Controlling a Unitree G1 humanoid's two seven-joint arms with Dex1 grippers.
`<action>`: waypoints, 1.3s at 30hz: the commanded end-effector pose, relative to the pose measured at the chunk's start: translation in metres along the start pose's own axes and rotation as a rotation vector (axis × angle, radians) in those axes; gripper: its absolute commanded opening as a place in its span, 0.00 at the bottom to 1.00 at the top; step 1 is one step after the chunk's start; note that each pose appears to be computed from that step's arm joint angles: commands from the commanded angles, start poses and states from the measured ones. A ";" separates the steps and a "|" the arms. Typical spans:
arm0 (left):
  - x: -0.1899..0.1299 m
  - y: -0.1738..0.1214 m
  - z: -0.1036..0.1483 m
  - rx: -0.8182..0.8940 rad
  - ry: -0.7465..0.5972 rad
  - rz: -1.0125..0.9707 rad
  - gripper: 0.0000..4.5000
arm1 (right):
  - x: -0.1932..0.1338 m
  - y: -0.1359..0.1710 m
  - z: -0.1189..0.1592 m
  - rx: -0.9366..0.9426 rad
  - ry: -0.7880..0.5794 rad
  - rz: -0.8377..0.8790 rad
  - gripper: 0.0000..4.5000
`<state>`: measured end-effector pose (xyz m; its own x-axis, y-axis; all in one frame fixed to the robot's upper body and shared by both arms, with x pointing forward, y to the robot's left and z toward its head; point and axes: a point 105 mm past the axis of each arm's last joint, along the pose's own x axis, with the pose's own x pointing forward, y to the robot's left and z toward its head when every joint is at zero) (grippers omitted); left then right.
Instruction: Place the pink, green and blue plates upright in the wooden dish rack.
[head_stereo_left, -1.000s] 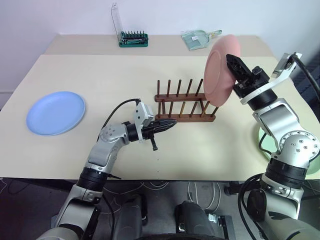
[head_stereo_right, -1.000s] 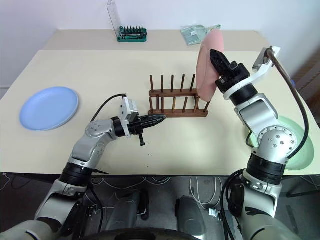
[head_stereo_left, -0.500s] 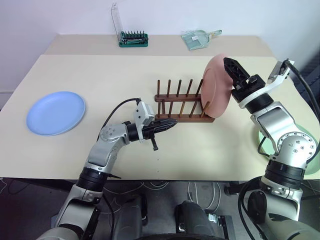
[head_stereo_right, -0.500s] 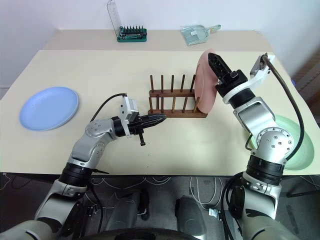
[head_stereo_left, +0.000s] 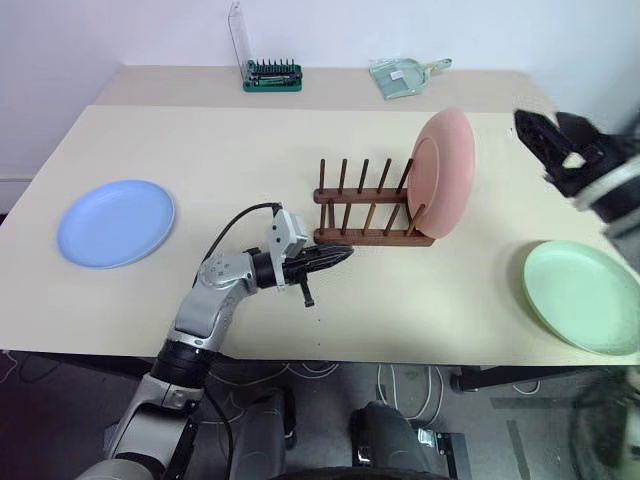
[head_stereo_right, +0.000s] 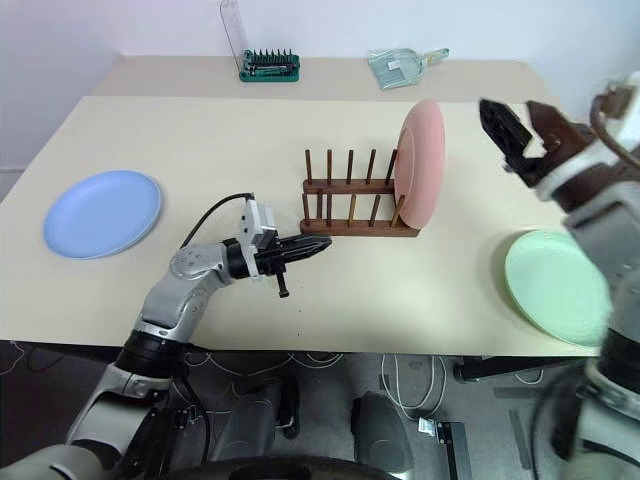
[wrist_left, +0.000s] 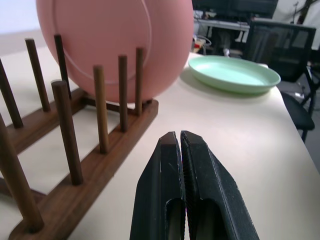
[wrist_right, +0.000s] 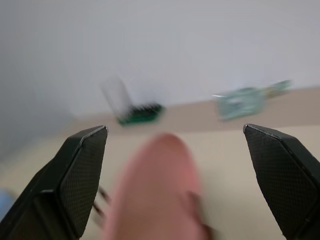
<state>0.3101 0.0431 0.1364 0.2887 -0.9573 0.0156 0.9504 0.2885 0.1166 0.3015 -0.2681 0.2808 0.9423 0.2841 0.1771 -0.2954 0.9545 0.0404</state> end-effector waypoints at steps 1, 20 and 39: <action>0.002 -0.010 0.008 0.023 -0.012 -0.067 0.02 | -0.031 -0.016 -0.010 -0.208 0.166 -0.062 0.98; 0.017 -0.032 0.002 -0.003 0.017 -0.259 0.02 | -0.111 -0.022 -0.144 -0.297 0.752 -0.196 0.98; 0.011 -0.030 0.003 -0.003 0.018 -0.219 0.02 | -0.103 -0.032 -0.158 -0.286 0.763 -0.231 0.01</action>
<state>0.2866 0.0247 0.1247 0.0891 -0.9945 -0.0549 0.9935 0.0848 0.0766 0.2385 -0.3120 0.1022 0.8452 -0.0251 -0.5339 -0.1350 0.9565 -0.2587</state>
